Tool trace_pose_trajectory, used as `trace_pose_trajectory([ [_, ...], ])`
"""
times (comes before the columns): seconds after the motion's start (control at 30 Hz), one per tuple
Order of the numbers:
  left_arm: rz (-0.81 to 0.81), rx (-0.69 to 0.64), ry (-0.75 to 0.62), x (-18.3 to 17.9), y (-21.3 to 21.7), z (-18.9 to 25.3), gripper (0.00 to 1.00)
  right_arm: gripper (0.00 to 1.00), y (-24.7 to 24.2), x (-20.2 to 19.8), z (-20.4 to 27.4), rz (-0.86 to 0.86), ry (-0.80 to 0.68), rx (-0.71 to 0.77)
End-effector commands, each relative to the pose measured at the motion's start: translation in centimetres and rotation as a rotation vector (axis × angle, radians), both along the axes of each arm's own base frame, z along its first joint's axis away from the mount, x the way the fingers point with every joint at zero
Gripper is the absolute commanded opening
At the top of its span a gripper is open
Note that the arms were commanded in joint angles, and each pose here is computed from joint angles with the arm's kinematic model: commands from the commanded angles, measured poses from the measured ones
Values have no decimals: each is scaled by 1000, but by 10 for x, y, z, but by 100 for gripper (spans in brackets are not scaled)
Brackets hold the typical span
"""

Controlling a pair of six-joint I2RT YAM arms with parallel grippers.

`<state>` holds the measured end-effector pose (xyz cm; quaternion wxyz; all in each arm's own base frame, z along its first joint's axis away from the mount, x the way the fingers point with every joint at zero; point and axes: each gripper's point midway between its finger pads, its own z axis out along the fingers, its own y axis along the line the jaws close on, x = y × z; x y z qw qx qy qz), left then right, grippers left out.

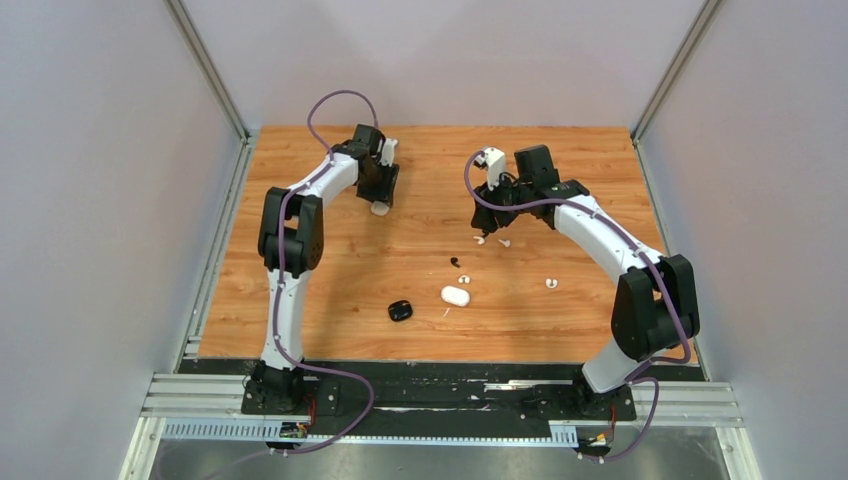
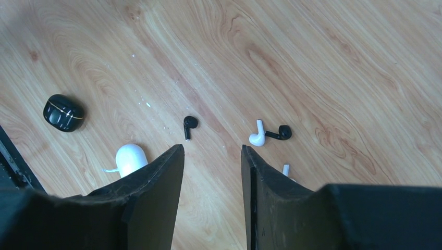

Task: Insert the wireless bluetooth earbuds into the charging case
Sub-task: Pick up the charging case at the center of the board.

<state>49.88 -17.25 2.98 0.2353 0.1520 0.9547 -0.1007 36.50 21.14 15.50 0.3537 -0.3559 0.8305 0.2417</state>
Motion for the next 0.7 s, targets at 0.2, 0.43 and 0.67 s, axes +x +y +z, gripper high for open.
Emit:
trace_pose_trajectory([
  [0.2,-70,-517,-259,-8,-51,154,0,44,27,8,83,34,-93,219],
  [0.43,25,-852,-428,-16,-62,258,0,48,41,25,109,5,-139,277],
  [0.67,237,-977,-258,-14,-60,257,0,53,76,47,128,-59,-166,340],
])
